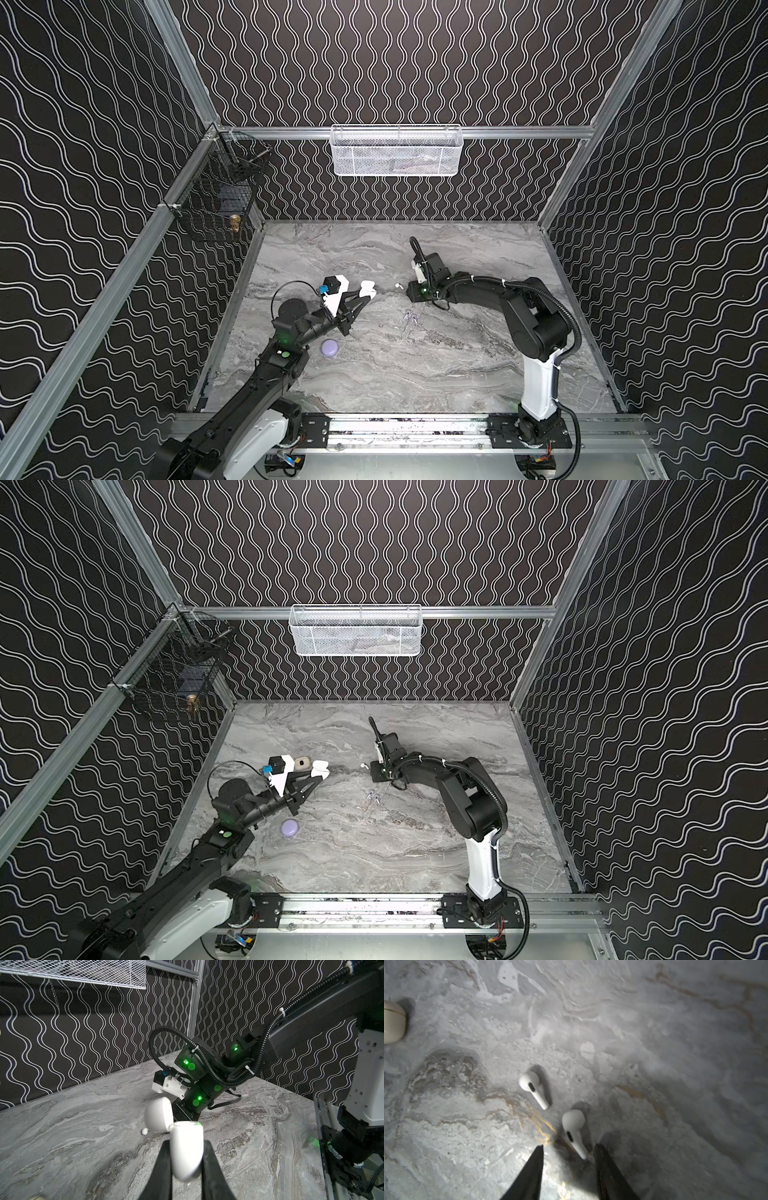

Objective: Insert the wireless bluetooth earbuds into the charging case
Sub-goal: 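Move the right gripper over the two loose white earbuds, then lower the right gripper and close it on one white earbud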

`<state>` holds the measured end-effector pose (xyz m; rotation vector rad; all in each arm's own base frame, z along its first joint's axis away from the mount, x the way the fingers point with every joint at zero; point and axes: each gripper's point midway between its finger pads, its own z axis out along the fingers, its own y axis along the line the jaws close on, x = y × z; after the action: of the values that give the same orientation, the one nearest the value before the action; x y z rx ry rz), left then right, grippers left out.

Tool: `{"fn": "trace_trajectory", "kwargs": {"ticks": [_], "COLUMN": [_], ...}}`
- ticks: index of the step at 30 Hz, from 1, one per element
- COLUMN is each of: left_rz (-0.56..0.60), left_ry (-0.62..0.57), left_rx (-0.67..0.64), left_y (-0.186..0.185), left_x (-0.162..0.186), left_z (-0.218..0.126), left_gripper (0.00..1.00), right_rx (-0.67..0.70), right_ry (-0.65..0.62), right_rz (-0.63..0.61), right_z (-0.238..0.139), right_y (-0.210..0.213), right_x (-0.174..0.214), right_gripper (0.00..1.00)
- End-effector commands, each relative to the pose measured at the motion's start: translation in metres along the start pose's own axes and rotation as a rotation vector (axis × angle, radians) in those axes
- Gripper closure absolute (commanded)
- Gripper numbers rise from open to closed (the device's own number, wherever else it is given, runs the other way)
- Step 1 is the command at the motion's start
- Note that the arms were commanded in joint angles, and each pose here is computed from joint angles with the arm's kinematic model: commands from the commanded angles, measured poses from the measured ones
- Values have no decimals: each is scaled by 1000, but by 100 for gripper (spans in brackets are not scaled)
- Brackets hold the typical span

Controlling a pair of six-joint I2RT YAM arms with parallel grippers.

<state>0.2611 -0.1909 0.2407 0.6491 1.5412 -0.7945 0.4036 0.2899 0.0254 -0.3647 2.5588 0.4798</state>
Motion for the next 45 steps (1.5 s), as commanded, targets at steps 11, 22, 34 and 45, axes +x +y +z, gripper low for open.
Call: {"fn": "trace_trajectory", "kwargs": {"ticks": [11,22,34,45], "left_rz": [19,27,36,38], "left_ry": [-17,-20,-22,-29], "left_rx": [-11,-20,-27,-28], "left_y": [-1,1,2,1], "left_x": [-5,-5,-5,-7], "left_z": [-4,-5,-4,-7], "left_gripper": [100,100,100,100], "right_rx": [113,204,313,331], "right_ry": [-19,-61,1,-5], "right_rz": [25,87,87,91], "right_z": [-10,-23,10,3], "right_y": [6,-5,-17,-22], "right_x": [3,-16,-22,-13], "right_gripper": [66,53,55,64]}}
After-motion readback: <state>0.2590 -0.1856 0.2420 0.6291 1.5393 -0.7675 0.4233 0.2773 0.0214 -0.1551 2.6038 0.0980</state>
